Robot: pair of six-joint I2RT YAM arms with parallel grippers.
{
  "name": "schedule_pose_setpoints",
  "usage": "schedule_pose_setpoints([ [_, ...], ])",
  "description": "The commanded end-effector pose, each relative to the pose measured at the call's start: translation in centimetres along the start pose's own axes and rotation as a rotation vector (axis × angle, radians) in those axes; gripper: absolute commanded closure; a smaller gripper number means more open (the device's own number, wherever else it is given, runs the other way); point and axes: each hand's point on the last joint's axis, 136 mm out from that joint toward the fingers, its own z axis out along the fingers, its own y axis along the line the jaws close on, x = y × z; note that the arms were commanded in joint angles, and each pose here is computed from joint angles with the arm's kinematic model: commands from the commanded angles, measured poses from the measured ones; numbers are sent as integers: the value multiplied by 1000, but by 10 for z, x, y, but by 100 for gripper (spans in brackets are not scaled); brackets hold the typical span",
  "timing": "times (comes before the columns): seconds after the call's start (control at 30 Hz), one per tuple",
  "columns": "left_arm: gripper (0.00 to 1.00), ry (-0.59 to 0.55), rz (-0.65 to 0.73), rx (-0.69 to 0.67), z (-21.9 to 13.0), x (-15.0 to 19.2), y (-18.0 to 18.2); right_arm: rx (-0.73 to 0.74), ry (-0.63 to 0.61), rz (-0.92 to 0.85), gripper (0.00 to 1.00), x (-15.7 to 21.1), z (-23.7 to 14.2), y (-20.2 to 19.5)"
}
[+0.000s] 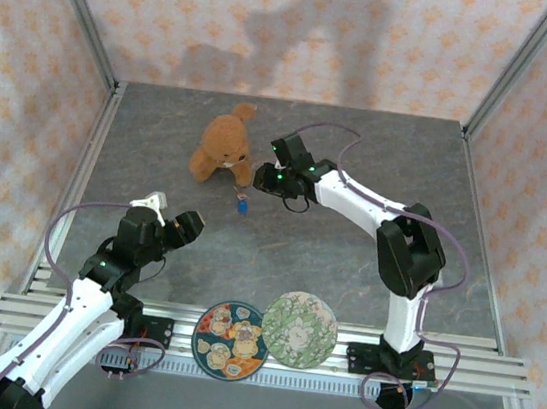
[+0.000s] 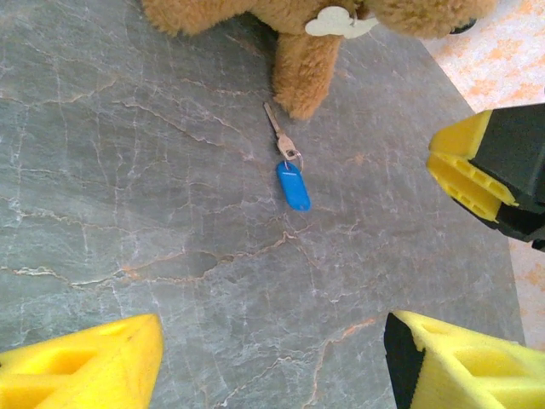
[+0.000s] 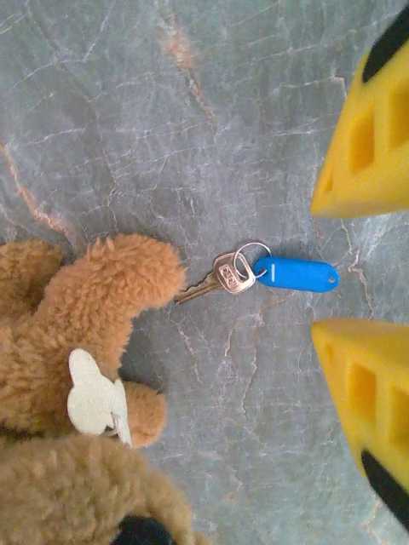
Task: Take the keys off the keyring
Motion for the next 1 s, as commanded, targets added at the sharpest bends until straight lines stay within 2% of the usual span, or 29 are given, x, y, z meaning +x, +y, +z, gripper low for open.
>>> schedule_pose_setpoints([
  [0.0, 29, -13, 9, 52, -5, -10, -19, 33, 28, 6, 59, 13, 16, -10],
  [0.17, 29, -11, 14, 41, -9, -8, -16, 66, 47, -20, 51, 25, 37, -5],
  [0.43, 29, -20, 18, 26, -12, -7, -12, 59, 110, 17, 57, 46, 69, -1],
  [0.73, 29, -17, 11, 17, -9, -5, -8, 20, 136, 48, 61, 52, 85, 8],
  [0.97, 29, -16, 7, 13, -9, -3, -5, 24, 151, 60, 61, 59, 92, 11],
])
